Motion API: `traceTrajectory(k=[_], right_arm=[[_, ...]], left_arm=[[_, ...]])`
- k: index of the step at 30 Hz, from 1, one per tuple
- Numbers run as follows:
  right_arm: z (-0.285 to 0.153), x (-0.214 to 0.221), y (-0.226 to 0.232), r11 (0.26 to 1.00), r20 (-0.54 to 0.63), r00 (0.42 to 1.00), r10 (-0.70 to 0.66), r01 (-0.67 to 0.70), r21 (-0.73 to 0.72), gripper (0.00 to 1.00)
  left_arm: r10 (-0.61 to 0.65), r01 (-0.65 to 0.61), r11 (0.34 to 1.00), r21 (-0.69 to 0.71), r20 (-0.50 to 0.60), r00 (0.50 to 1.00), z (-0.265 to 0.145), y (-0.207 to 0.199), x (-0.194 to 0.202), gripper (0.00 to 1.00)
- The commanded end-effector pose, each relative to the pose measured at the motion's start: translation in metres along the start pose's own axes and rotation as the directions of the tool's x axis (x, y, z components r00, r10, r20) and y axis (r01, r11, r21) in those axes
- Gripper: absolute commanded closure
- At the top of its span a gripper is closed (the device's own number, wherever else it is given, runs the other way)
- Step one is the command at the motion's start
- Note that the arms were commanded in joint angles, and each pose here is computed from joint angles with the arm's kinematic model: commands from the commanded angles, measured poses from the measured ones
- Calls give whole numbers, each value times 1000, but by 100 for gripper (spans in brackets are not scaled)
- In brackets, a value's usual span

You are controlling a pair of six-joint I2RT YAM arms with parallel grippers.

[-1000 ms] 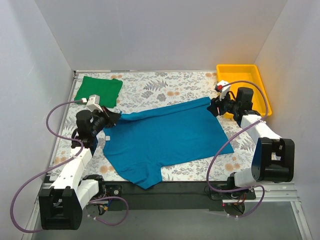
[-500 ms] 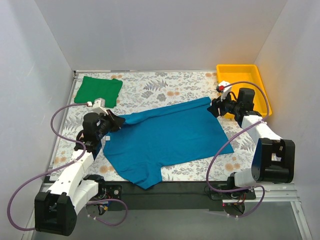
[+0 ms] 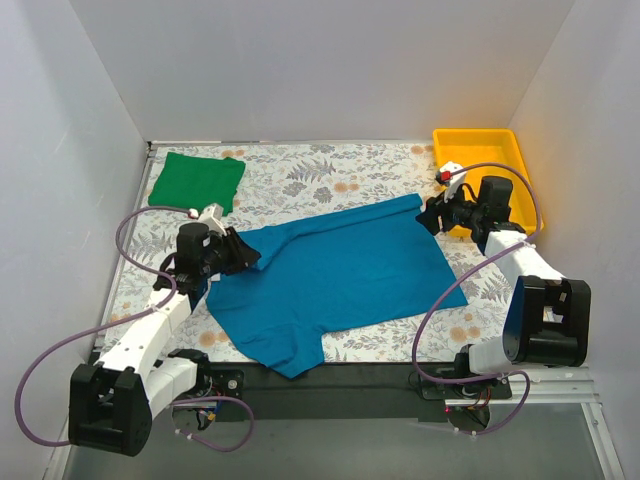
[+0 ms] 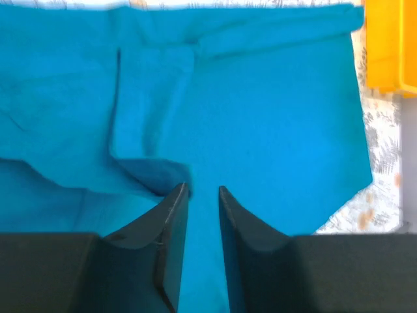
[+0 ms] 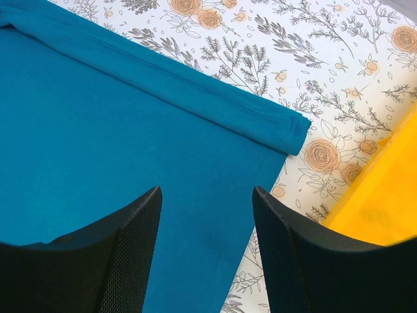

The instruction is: Fold and stack the t-shirts

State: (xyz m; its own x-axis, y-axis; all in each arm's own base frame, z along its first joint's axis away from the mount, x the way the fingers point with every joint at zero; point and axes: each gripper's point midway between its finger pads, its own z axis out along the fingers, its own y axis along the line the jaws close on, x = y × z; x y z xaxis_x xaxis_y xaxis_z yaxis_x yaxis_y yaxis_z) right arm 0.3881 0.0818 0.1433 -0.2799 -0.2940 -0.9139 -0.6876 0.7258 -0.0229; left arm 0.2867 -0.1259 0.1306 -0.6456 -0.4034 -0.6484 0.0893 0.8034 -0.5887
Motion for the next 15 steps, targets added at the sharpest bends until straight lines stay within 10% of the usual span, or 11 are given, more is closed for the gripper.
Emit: traceTrajectory(k=[1,7,15], right_arm=[[-6,-3,4,1000,24,1000,-3,3,-8,35],[-6,-2,4,1000,26,1000,3,-3,-18,35],[-8,-3,14,997,37,999,26,-23,-68,34]], left_arm=[[-31,36,999,31,-162,986,-8,-11,25,74],[16,-12,999,36,-136,991,-25,-23,10,44],[15,-33,995,-91,-192,981,34,4,-11,40]])
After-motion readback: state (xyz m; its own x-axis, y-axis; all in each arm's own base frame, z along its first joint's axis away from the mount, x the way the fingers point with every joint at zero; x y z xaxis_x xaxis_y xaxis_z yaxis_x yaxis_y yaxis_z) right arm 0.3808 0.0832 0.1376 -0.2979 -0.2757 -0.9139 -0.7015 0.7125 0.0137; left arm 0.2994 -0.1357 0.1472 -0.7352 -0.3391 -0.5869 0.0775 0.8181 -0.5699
